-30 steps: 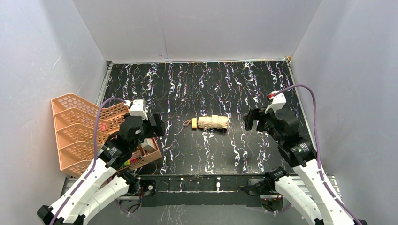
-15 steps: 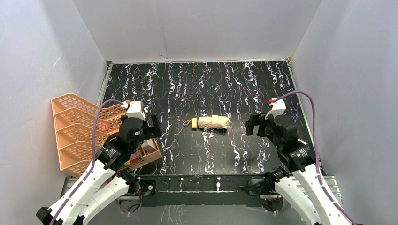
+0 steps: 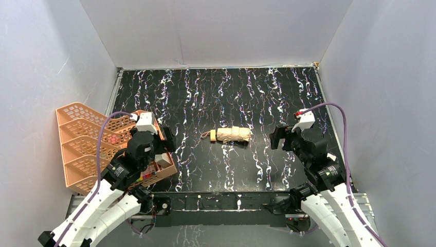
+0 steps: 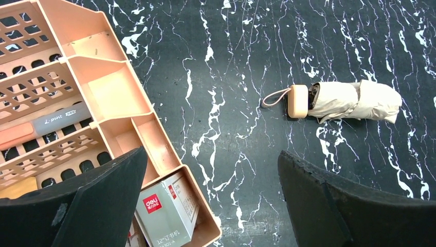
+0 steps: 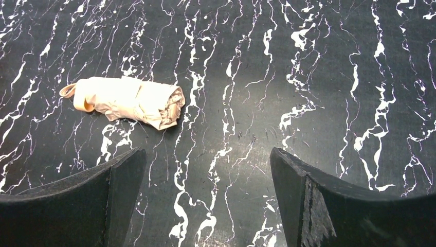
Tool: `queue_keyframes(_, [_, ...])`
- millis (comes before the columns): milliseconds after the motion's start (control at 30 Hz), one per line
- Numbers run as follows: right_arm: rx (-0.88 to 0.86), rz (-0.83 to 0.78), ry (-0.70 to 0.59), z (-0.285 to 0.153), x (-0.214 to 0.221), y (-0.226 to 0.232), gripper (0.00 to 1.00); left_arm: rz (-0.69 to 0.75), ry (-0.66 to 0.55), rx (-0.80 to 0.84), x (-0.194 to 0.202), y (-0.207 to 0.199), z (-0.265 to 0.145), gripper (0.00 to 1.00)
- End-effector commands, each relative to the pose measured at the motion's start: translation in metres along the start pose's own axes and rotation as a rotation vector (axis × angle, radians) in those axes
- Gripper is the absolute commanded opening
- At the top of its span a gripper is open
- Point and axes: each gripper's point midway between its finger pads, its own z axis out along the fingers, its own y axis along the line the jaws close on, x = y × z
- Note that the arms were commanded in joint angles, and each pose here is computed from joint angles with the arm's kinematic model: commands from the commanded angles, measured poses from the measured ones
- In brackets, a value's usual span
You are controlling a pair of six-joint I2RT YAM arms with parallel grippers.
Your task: Put away the umbrella
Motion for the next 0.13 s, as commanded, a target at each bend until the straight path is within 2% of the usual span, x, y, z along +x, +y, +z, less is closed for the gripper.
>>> queue_keyframes(0, [-0.018, -0.005, -0.069, 0.0006, -0.0158, 0.0035, 0.98, -0.001, -0.029, 0.006, -0.0051, -0.0002, -0.0033, 0.98])
queue_keyframes(100, [-0.017, -0.004, -0.073, 0.0001, -0.0161, 0.0032, 0.98, -0.017, -0.046, -0.016, -0.0084, 0.0031, -0.004, 0.98])
